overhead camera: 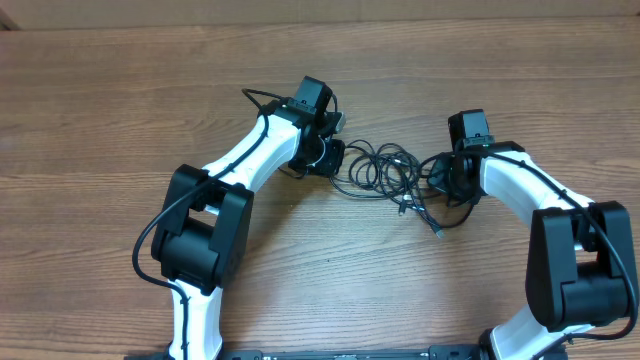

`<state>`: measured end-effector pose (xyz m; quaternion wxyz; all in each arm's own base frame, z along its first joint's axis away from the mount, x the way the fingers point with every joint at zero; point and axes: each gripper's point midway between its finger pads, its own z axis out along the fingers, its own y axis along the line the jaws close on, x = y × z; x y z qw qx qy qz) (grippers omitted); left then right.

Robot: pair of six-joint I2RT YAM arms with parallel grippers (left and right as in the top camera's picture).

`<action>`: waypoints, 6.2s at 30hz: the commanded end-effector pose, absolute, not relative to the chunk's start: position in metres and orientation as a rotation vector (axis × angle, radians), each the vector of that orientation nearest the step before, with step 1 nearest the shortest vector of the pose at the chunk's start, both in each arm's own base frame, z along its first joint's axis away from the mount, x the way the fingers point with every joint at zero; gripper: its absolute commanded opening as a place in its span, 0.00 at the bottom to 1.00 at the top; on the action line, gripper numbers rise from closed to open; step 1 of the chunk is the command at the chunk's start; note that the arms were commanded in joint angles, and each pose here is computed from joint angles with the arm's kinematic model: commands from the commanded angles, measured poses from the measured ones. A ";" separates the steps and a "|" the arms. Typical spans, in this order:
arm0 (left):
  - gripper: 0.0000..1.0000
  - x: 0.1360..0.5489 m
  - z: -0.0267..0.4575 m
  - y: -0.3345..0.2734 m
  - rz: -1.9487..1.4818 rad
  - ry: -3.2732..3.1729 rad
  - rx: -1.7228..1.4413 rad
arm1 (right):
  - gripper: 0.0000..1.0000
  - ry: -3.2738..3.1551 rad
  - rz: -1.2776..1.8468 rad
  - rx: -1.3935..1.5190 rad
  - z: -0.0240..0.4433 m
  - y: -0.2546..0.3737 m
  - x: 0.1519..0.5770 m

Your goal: Untangle cables

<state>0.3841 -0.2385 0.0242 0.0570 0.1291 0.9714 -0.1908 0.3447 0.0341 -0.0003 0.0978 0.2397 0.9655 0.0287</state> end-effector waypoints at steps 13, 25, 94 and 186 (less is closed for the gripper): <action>0.52 0.393 0.043 -0.301 -0.782 2.742 0.570 | 0.04 2.953 0.337 0.753 0.002 0.079 0.326; 0.56 0.398 0.031 -0.312 -0.640 2.709 0.600 | 0.04 2.999 0.379 0.565 0.003 0.109 0.319; 0.04 0.392 0.096 -0.284 -0.922 2.656 0.641 | 0.28 2.731 0.561 -0.557 0.020 0.145 0.347; 0.04 0.353 0.250 -0.289 -1.538 2.114 0.882 | 0.30 2.674 0.827 0.783 0.122 0.198 0.384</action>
